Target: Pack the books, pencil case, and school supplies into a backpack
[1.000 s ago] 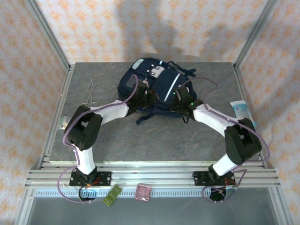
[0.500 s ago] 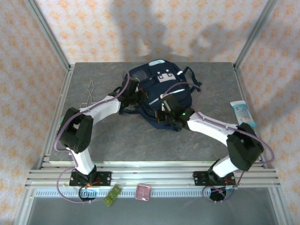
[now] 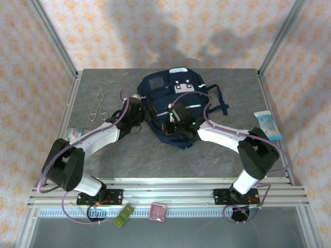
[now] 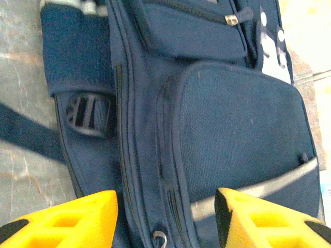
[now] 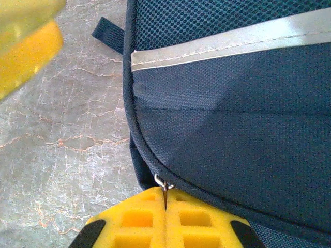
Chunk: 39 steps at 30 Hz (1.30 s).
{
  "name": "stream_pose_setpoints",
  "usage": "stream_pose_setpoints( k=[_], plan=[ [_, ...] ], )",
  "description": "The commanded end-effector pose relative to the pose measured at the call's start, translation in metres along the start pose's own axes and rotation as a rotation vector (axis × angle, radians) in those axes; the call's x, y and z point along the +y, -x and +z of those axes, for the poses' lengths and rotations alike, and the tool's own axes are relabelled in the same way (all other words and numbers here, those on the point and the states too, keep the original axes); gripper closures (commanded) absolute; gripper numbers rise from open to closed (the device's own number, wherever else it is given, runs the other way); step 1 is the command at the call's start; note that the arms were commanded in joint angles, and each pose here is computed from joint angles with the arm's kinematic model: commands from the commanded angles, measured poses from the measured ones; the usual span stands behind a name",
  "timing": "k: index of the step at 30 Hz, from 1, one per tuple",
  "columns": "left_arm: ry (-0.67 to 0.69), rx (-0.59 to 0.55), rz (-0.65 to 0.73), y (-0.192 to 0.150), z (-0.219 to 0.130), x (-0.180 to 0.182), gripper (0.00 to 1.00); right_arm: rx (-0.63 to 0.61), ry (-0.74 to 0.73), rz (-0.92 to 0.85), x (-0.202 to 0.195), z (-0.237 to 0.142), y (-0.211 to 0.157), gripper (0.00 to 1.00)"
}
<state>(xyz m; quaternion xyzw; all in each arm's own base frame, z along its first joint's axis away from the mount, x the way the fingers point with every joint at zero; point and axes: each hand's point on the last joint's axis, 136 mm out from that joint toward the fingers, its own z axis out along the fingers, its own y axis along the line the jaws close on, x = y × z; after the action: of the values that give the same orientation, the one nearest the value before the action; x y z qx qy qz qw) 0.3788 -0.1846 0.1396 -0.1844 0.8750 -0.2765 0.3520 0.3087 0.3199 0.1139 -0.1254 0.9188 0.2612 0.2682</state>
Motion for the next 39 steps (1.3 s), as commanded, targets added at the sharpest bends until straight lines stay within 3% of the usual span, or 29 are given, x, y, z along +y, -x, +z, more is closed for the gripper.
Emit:
stream_pose_setpoints(
  k=[1,10,12,16,18,31,35,39],
  plan=[
    [-0.050,-0.029,-0.056,-0.008,-0.001,-0.008,0.45,-0.016,0.060,-0.009,0.018,0.000,0.008,1.00],
    [-0.059,0.006,-0.047,-0.033,0.025,-0.019,0.47,-0.030,0.055,0.002,0.017,-0.001,0.009,1.00],
    [-0.040,0.000,-0.047,-0.032,0.032,-0.017,0.56,-0.020,0.046,0.002,0.015,0.001,0.008,1.00],
    [-0.006,-0.021,-0.045,-0.027,0.041,-0.011,0.91,-0.013,-0.019,-0.006,0.003,-0.001,0.005,1.00],
    [0.004,-0.034,-0.050,-0.023,0.041,-0.007,1.00,-0.023,-0.070,-0.011,-0.008,-0.005,0.004,1.00],
    [0.017,-0.072,-0.038,0.014,0.032,0.008,1.00,-0.077,-0.423,0.084,-0.130,-0.059,-0.008,1.00],
    [0.031,-0.082,-0.015,0.029,0.036,0.007,1.00,-0.075,-0.434,0.075,-0.134,-0.067,-0.011,1.00],
    [0.034,-0.091,0.007,0.048,0.044,0.001,1.00,-0.062,-0.353,0.051,-0.109,-0.062,-0.014,1.00]
  ],
)
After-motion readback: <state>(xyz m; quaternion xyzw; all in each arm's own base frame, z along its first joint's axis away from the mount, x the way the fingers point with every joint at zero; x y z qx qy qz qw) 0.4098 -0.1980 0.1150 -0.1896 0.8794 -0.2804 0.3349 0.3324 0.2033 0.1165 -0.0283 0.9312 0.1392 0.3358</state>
